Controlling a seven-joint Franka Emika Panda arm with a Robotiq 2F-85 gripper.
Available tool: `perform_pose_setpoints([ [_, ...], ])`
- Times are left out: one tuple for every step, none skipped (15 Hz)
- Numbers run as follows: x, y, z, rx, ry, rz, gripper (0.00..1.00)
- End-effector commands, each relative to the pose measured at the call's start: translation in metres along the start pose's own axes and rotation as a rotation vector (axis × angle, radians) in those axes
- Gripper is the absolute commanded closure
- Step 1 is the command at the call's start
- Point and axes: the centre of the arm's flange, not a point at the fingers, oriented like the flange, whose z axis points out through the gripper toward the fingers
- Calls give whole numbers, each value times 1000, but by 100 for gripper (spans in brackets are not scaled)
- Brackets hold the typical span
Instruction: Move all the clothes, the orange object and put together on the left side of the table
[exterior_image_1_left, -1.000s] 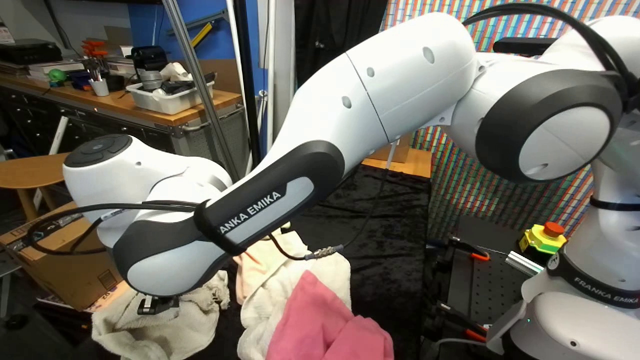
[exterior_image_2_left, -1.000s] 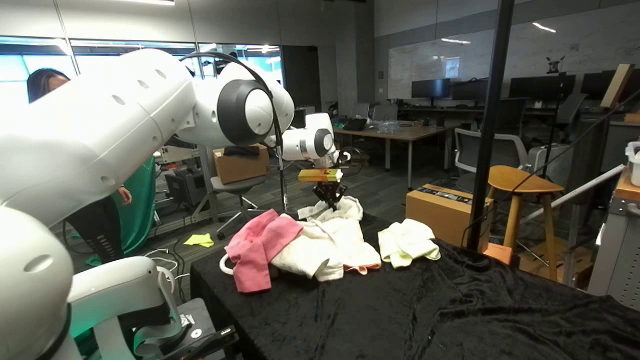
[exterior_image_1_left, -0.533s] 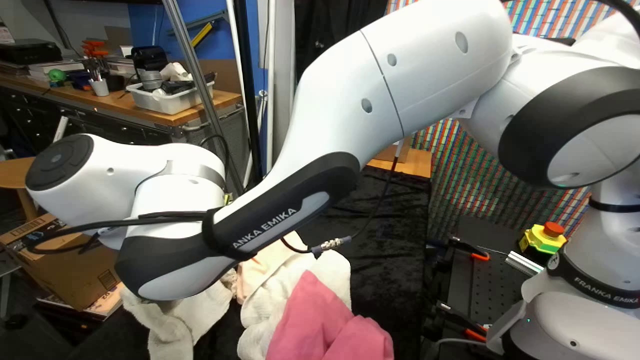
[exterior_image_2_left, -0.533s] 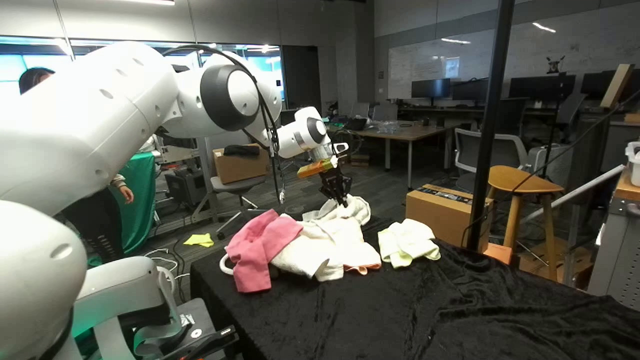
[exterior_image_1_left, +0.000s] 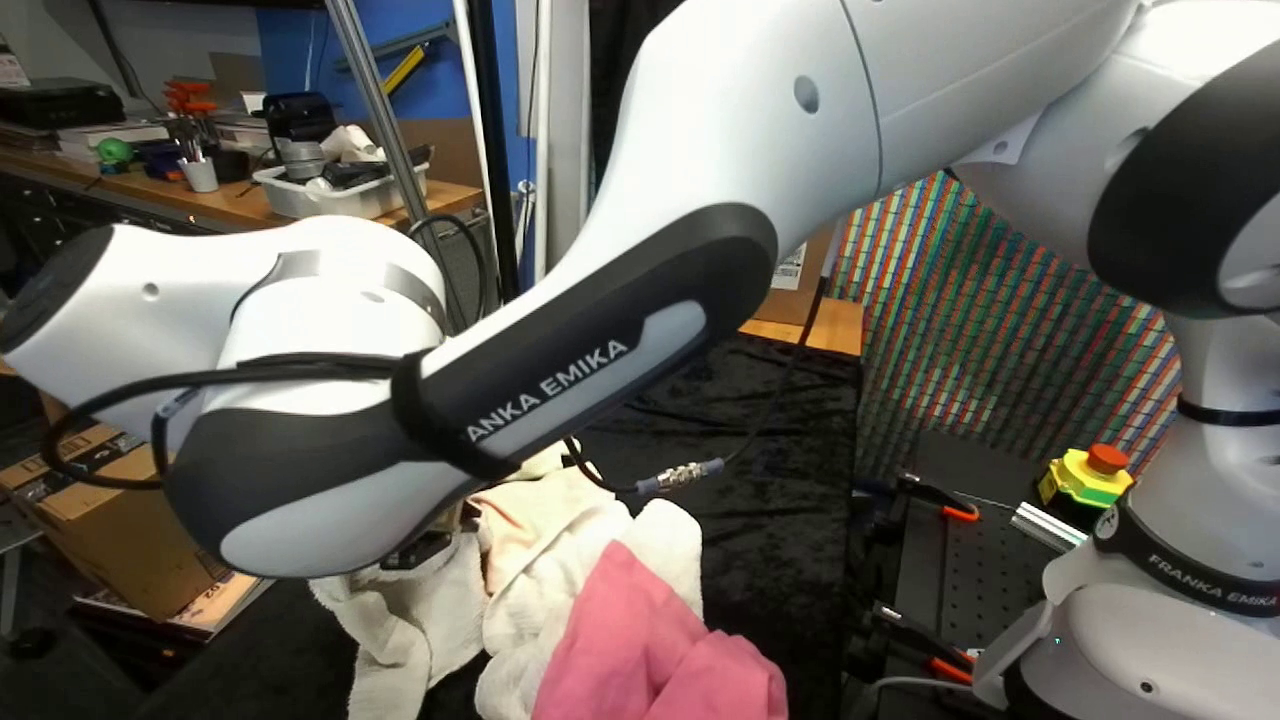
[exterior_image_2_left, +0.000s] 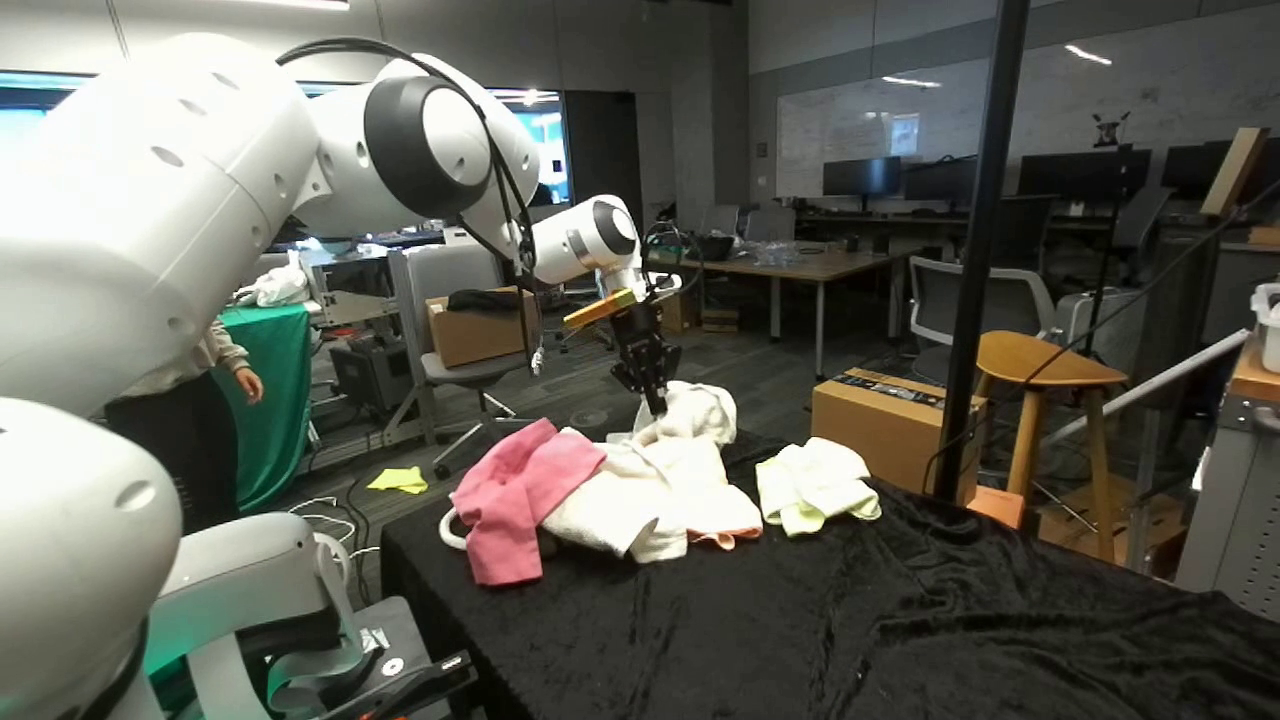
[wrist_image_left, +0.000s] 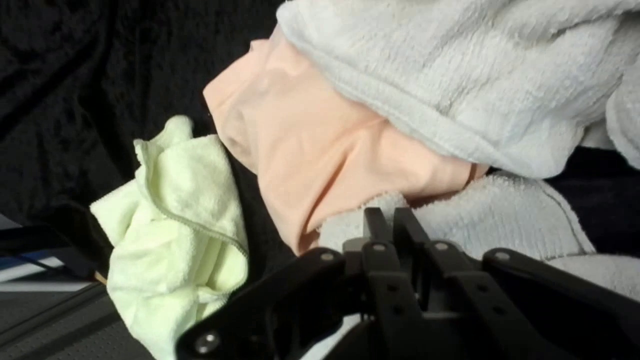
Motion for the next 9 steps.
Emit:
perform_pose_setpoints([
  [-28, 37, -22, 95, -87, -13, 89],
  [-32, 48, -27, 124, -112, -24, 89],
  [-36, 59, -31, 158, -139, -31, 89],
  [-40, 71, -34, 191, -161, -31, 89],
  [-43, 83, -34, 219, -180, -32, 89],
  [-44, 94, -33, 236, -185, -25, 89],
  [-46, 105, -31, 258, -188, -19, 89],
  [-47, 115, -29, 278, -169, -8, 89],
  [-46, 125, -28, 292, -145, 10, 87],
])
